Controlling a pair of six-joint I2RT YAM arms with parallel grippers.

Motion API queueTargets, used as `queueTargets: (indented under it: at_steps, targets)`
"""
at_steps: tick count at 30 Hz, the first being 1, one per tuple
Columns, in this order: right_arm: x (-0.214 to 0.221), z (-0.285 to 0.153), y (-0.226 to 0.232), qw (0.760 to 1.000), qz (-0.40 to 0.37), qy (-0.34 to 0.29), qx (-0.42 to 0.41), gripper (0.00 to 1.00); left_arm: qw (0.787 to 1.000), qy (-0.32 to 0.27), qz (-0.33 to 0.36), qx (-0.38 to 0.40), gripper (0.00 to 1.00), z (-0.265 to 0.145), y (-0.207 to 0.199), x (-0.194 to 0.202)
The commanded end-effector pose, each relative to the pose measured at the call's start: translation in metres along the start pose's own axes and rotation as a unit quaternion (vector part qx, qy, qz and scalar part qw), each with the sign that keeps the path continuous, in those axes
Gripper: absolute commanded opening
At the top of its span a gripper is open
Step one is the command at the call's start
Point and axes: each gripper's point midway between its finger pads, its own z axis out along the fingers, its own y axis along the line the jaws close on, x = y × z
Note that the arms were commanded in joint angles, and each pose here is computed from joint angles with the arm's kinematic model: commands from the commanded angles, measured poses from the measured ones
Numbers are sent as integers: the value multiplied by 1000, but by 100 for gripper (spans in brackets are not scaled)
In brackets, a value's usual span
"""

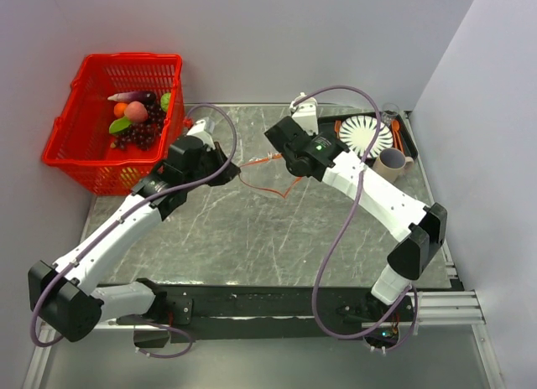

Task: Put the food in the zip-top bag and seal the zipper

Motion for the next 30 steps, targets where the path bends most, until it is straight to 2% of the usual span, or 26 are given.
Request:
queueTargets:
  at_steps: [1, 4, 6, 8, 11, 17, 21, 26, 28, 29, 30]
  targets:
    - [-24, -24, -9, 998, 14, -28, -61, 3, 1000, -9, 8, -8, 1, -2, 12, -4]
    - [-20, -41, 28, 984, 13, -12, -176, 8, 1000, -6, 2, 25, 1, 6, -2, -6]
    - [-21, -50, 42, 976, 15, -15, -215, 18, 999, -1, -5, 37, 1, 15, -7, -7]
    - [-12, -52, 51, 973, 7, -10, -230, 41, 999, 9, -12, 51, 1, 19, -15, -6]
    - [1, -42, 55, 976, -4, -1, -217, 44, 998, 8, -16, 54, 1, 23, -18, -10]
    - [39, -15, 51, 986, -35, 31, -162, 45, 999, 14, -9, 29, 1, 26, -5, -5]
    - [38, -15, 44, 988, -41, 29, -145, 42, 999, 28, -14, 31, 1, 32, 1, 4]
    - [29, -31, 53, 983, -40, 20, -176, 36, 999, 34, -20, 35, 1, 39, 2, 9]
    - [24, -39, 57, 981, -39, 16, -188, 24, 999, 34, -21, 33, 1, 41, 3, 10]
    - [25, -41, 55, 982, -43, 20, -183, 2, 999, 36, -19, 31, 1, 43, 5, 11]
    - [16, -45, 54, 983, -38, 13, -181, 0, 999, 38, -19, 31, 1, 45, 5, 12]
